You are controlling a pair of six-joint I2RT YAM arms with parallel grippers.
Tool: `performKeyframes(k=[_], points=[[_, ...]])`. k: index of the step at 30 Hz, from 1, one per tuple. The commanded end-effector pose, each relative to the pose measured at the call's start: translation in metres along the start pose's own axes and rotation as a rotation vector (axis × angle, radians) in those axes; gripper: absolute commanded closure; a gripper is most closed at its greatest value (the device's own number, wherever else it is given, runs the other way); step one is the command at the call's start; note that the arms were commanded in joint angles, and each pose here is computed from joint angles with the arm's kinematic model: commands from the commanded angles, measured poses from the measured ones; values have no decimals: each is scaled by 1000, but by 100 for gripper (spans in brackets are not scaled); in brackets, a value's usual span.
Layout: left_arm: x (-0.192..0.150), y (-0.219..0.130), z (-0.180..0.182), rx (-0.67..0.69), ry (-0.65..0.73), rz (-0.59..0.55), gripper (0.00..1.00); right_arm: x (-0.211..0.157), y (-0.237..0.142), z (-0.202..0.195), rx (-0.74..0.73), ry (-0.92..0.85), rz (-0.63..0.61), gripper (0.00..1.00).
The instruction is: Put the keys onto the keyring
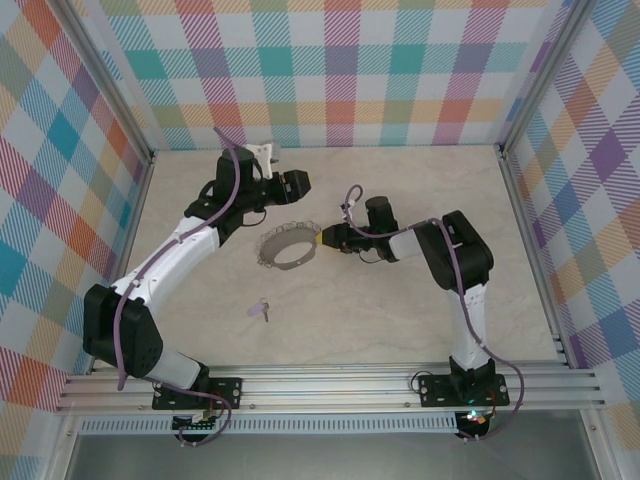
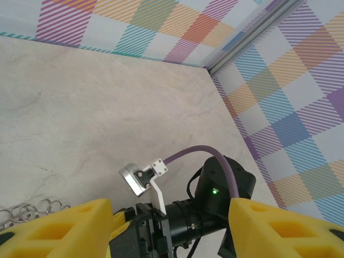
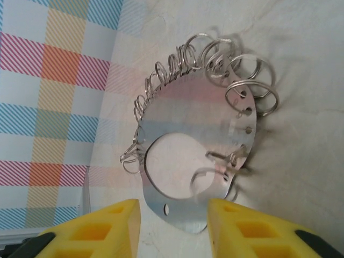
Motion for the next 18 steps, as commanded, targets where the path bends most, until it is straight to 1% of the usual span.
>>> performKeyframes(k=[1,4,10,18], points=[[2,0,2,-18,-3,-15,41,2,-10,15,-38,-60,-7,60],[2,-1,3,-17,-2,-19,41,3,-16,21,-104,-86,16,60],[2,-1,5,-6,3,-26,41,-4,-15,24,-232,-183,129,60],[2,0,5,-6,4,-27,41,-6,-7,19,-269,-245,198,61]])
Point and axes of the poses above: each hand's point on the last joint's axis, 136 mm out from that joint toward the fingers, its own y axis out along the fingers, its own z axis along the line the jaws close on, x = y × z, the point moved 6 cm from there along -y, back along the fingers, and after that the axes turned 6 degrees about -y, right-handed, at the moved point
